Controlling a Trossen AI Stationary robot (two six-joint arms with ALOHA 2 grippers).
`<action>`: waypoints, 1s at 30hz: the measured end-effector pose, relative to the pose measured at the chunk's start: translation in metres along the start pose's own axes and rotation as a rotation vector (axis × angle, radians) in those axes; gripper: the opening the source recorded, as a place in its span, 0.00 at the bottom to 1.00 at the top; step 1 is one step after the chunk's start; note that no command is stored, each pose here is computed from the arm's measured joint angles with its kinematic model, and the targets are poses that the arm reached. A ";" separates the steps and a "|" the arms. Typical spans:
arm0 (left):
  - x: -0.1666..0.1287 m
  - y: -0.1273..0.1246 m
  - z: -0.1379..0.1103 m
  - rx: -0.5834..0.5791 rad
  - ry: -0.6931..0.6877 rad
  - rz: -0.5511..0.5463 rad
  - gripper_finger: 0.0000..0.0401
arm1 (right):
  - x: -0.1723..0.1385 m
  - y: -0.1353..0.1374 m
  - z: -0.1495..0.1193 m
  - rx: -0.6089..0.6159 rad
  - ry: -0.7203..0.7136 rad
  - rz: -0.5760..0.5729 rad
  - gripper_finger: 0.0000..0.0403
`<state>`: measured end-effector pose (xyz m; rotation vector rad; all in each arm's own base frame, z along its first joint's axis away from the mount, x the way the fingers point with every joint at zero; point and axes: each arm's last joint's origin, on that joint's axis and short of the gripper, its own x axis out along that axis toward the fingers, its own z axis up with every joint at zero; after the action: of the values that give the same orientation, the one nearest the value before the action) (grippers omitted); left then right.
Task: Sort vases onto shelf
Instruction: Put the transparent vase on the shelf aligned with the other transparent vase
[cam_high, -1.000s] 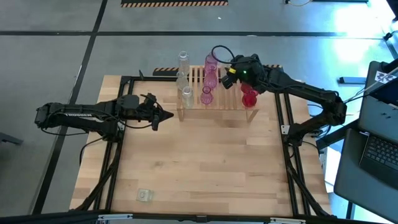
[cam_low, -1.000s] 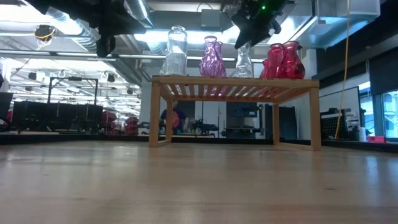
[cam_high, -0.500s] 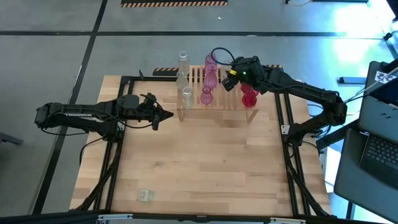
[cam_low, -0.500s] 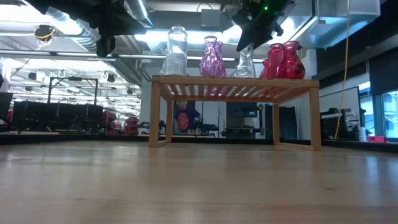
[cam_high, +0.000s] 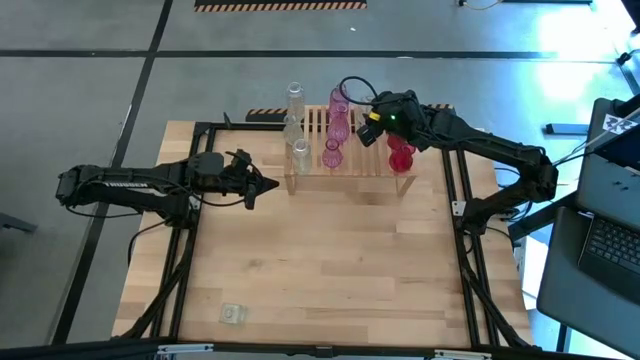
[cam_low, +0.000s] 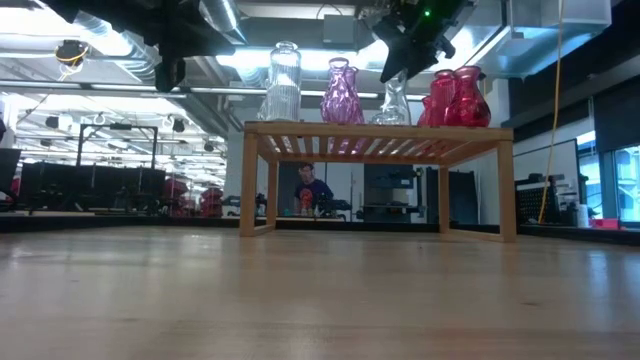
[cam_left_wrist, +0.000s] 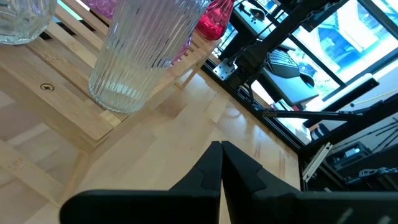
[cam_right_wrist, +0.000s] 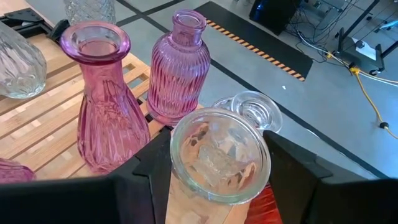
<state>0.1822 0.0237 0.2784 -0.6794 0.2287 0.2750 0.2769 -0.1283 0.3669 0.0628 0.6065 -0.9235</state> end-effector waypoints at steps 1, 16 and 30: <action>0.000 0.000 0.000 0.000 0.000 0.000 0.00 | 0.000 0.000 0.000 -0.001 -0.001 0.000 0.48; 0.000 0.000 0.000 0.005 -0.001 0.001 0.00 | -0.024 -0.011 0.028 -0.030 -0.080 0.020 0.48; 0.000 0.000 0.000 0.008 -0.005 0.006 0.00 | -0.014 -0.005 0.012 -0.044 0.012 0.073 0.48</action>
<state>0.1822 0.0239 0.2784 -0.6700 0.2275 0.2814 0.2726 -0.1245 0.3848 0.0507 0.6315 -0.8393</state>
